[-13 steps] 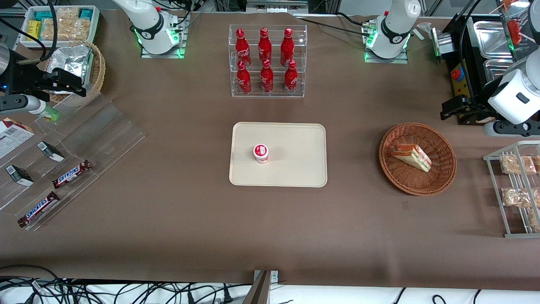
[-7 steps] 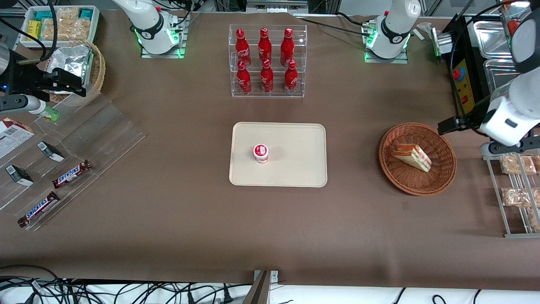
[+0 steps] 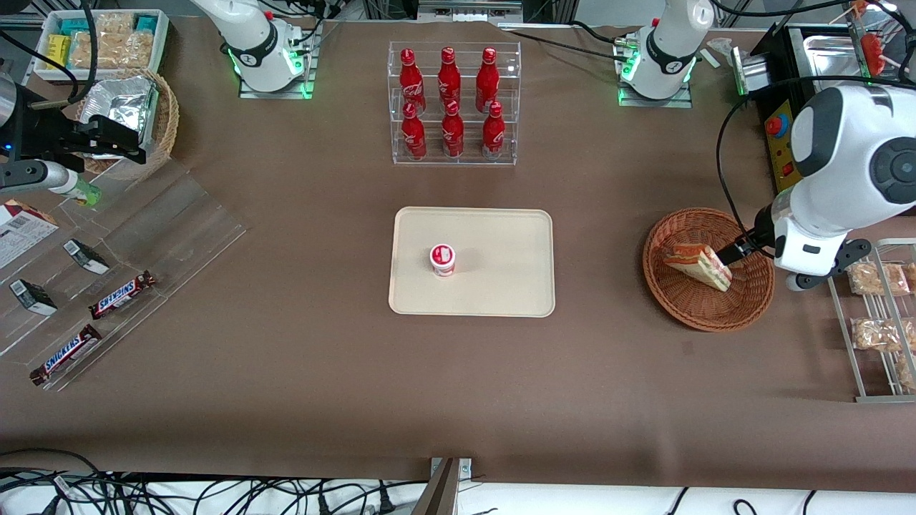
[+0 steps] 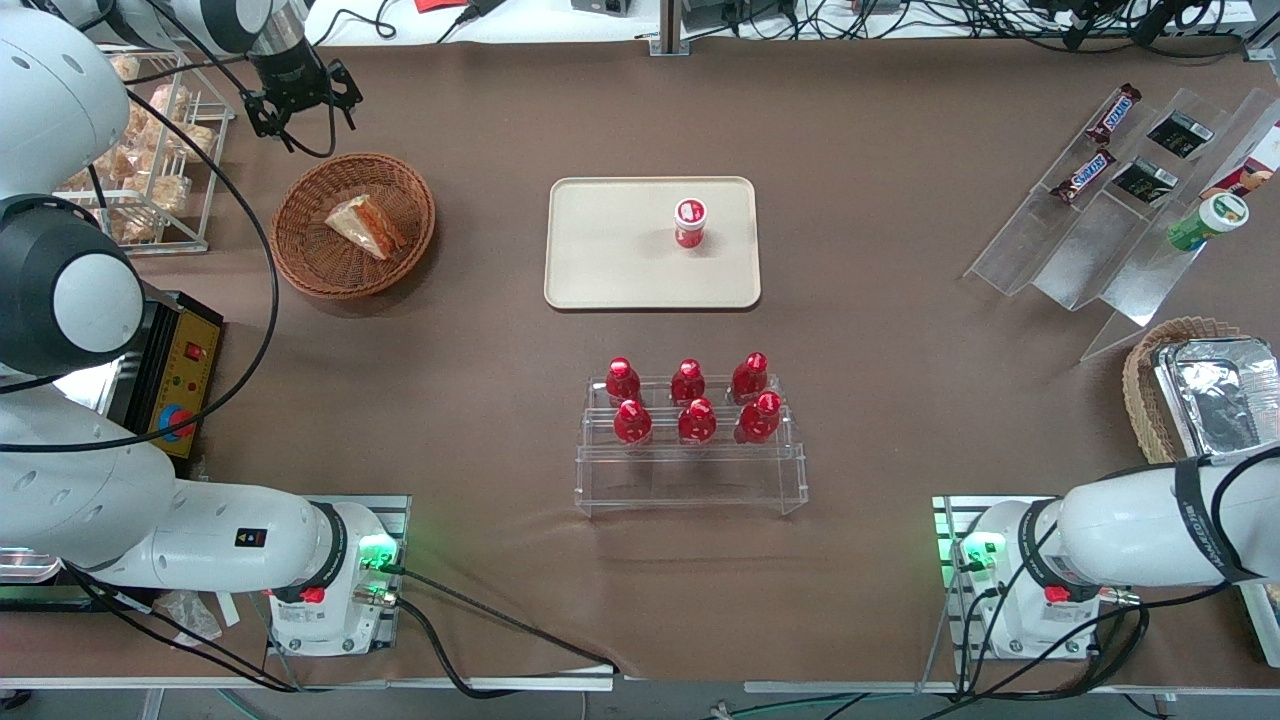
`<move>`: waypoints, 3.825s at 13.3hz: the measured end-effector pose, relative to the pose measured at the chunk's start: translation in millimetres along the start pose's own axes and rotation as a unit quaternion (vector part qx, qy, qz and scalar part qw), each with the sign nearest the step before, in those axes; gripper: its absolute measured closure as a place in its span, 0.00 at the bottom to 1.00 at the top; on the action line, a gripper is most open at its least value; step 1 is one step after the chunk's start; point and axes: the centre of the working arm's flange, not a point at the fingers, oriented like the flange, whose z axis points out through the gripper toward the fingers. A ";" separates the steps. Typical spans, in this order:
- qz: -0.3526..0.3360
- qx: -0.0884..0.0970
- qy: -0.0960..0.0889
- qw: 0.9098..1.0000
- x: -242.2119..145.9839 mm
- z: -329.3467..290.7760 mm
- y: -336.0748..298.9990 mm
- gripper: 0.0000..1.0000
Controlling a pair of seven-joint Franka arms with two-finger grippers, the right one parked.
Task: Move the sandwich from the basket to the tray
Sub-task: 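Move the left gripper over the wrapped sandwich in the wicker basket, then lower the open left gripper around the sandwich and close it, then lift the sandwich out of the basket and carry it toward the cream tray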
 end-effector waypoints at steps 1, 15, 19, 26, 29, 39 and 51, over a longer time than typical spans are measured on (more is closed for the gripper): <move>-0.022 0.000 0.007 1.000 -1.3 10.4 0.3 0.00; -0.155 -0.040 0.061 0.985 -32.7 143.5 3.7 0.00; -0.159 -0.038 0.058 0.985 -30.7 159.3 3.2 0.00; -0.166 -0.033 0.052 0.984 -26.3 170.4 -2.5 0.40; -0.166 -0.035 0.053 0.984 -26.1 170.2 -2.2 0.64; -0.110 -0.002 0.050 0.993 -3.6 61.5 0.1 0.83; 0.131 -0.053 0.026 0.990 -80.6 -59.5 109.5 0.83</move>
